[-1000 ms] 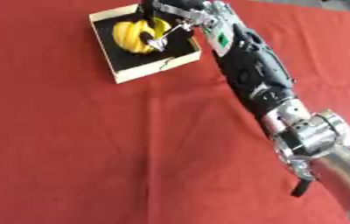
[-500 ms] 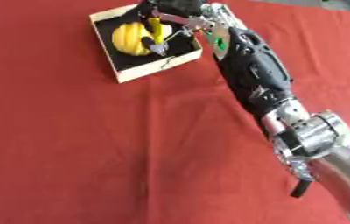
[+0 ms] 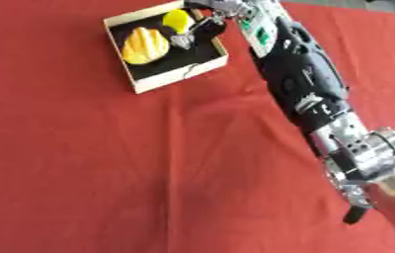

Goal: Pick up objects on the table and place them in the box.

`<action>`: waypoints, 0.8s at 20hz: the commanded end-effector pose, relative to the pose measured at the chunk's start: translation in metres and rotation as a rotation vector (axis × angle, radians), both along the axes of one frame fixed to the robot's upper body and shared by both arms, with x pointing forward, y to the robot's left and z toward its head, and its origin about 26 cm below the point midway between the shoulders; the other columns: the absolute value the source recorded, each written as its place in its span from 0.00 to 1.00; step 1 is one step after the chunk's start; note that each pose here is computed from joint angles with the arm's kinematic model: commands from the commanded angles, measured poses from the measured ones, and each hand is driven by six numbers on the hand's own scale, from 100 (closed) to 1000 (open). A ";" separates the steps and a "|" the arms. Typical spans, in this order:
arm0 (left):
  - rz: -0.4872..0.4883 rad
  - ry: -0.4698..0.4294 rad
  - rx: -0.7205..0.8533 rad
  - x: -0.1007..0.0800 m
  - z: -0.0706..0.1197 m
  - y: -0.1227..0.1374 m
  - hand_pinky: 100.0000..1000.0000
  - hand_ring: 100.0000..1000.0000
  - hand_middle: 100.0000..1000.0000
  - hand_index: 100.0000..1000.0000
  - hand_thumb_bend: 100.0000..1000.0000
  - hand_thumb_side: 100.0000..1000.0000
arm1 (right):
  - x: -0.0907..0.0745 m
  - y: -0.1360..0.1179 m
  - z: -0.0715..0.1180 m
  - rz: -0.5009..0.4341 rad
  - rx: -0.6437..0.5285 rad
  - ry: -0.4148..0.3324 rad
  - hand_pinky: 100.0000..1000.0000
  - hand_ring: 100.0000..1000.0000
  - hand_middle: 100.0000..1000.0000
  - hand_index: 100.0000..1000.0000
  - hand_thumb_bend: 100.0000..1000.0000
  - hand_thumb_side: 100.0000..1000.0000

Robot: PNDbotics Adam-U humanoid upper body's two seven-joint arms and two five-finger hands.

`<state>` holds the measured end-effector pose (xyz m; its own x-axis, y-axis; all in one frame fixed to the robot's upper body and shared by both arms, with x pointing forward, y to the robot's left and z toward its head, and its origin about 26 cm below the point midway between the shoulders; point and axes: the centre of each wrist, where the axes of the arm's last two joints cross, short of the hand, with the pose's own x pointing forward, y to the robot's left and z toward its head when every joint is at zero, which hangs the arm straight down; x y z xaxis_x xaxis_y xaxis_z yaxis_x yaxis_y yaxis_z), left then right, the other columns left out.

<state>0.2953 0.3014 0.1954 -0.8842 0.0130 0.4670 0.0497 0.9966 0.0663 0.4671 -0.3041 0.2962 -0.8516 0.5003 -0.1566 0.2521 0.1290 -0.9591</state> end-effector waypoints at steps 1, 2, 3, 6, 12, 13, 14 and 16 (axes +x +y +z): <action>-0.009 -0.015 0.018 -0.003 0.006 0.001 0.86 0.77 0.74 0.84 0.03 0.69 | -0.010 -0.011 0.026 0.041 -0.055 -0.030 0.70 0.95 0.81 0.94 0.00 0.04; -0.009 -0.014 0.018 -0.003 0.005 0.001 0.86 0.77 0.74 0.84 0.03 0.69 | -0.012 -0.012 0.029 0.042 -0.044 -0.027 0.69 0.95 0.81 0.94 0.00 0.02; -0.008 -0.013 0.018 -0.003 0.005 0.001 0.86 0.77 0.74 0.84 0.03 0.69 | -0.014 -0.013 0.032 0.043 -0.032 -0.024 0.69 0.95 0.81 0.94 0.00 0.01; -0.006 -0.009 0.017 -0.003 0.004 0.002 0.86 0.77 0.74 0.84 0.03 0.69 | -0.021 -0.015 0.039 0.047 -0.005 -0.015 0.69 0.94 0.80 0.93 0.00 0.01; 0.007 -0.008 0.016 -0.004 0.003 0.004 0.86 0.77 0.74 0.84 0.02 0.68 | -0.055 -0.027 0.058 0.103 0.107 -0.022 0.68 0.91 0.78 0.92 0.00 0.07; 0.011 -0.009 0.016 -0.005 0.003 0.005 0.86 0.77 0.74 0.84 0.02 0.68 | -0.064 -0.030 0.060 0.118 0.135 -0.021 0.68 0.90 0.77 0.91 0.00 0.08; 0.014 -0.011 0.015 -0.005 0.003 0.006 0.86 0.77 0.74 0.84 0.02 0.68 | -0.074 -0.032 0.063 0.135 0.166 -0.018 0.68 0.89 0.76 0.90 0.00 0.12; 0.024 -0.015 0.014 -0.005 0.002 0.007 0.86 0.77 0.74 0.84 0.02 0.68 | -0.096 -0.039 0.066 0.168 0.230 -0.014 0.66 0.88 0.75 0.89 0.00 0.13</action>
